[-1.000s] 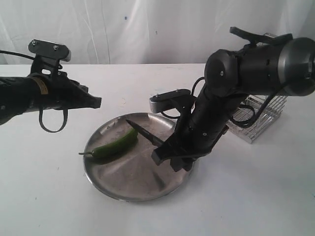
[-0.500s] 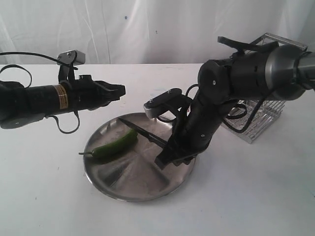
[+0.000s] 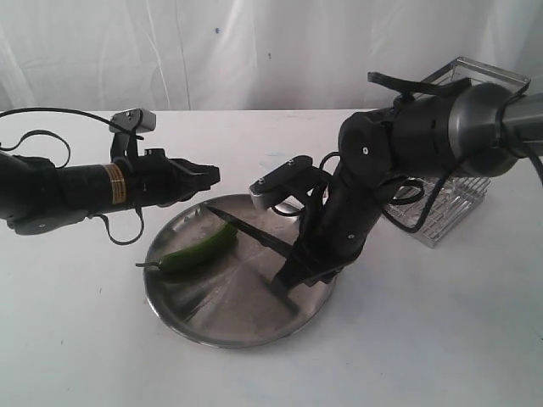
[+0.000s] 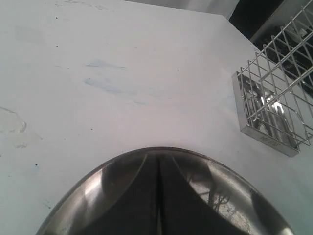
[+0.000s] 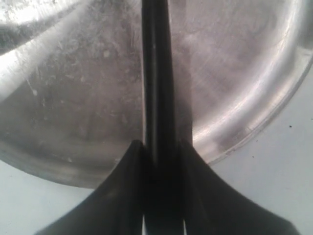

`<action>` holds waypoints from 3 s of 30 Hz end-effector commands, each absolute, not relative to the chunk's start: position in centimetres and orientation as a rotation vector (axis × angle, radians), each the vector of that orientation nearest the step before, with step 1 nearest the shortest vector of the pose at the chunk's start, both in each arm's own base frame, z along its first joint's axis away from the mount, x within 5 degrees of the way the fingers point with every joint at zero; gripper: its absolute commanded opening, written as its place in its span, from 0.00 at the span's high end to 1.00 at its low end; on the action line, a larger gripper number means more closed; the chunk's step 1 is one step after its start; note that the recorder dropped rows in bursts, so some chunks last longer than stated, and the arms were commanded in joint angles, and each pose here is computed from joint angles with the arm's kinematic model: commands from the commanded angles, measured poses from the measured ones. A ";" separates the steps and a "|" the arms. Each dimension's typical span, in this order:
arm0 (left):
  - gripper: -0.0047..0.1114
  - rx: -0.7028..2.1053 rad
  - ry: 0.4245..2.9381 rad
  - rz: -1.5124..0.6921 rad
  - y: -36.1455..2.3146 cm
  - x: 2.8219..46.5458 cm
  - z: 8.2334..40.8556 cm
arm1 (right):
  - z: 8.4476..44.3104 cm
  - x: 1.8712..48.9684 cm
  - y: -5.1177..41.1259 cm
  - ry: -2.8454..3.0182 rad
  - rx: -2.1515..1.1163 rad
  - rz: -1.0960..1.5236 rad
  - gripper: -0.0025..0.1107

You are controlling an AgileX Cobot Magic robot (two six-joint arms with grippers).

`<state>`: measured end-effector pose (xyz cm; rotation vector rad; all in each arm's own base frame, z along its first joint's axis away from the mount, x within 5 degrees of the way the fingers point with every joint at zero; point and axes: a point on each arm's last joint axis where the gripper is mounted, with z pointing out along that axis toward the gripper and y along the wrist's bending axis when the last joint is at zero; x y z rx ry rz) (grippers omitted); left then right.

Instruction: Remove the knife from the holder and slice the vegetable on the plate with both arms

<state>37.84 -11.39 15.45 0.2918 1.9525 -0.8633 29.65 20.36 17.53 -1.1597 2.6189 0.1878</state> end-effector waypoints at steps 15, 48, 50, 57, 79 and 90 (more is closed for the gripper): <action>0.96 0.145 1.935 -0.893 -11.0 38.5 15.0 | 17.3 29.7 20.4 2.615 -1.175 0.185 0.98; 0.96 0.149 2.274 -0.748 -12.6 39.0 10.5 | 17.3 29.7 20.4 2.632 -1.154 0.190 0.98; 0.96 0.114 2.324 -0.705 -12.3 38.9 10.1 | 17.3 29.7 20.4 2.632 -1.154 0.190 0.98; 0.96 0.081 2.352 -0.697 -12.2 38.8 10.0 | 17.2 29.7 20.4 2.639 -1.143 0.192 0.98; 0.96 0.113 2.305 -0.815 -12.8 38.7 10.5 | 15.7 29.4 20.6 2.739 -1.102 0.238 0.98; 0.96 0.244 2.165 -0.967 -13.9 38.5 11.7 | 15.8 29.4 20.6 2.738 -1.088 0.247 0.98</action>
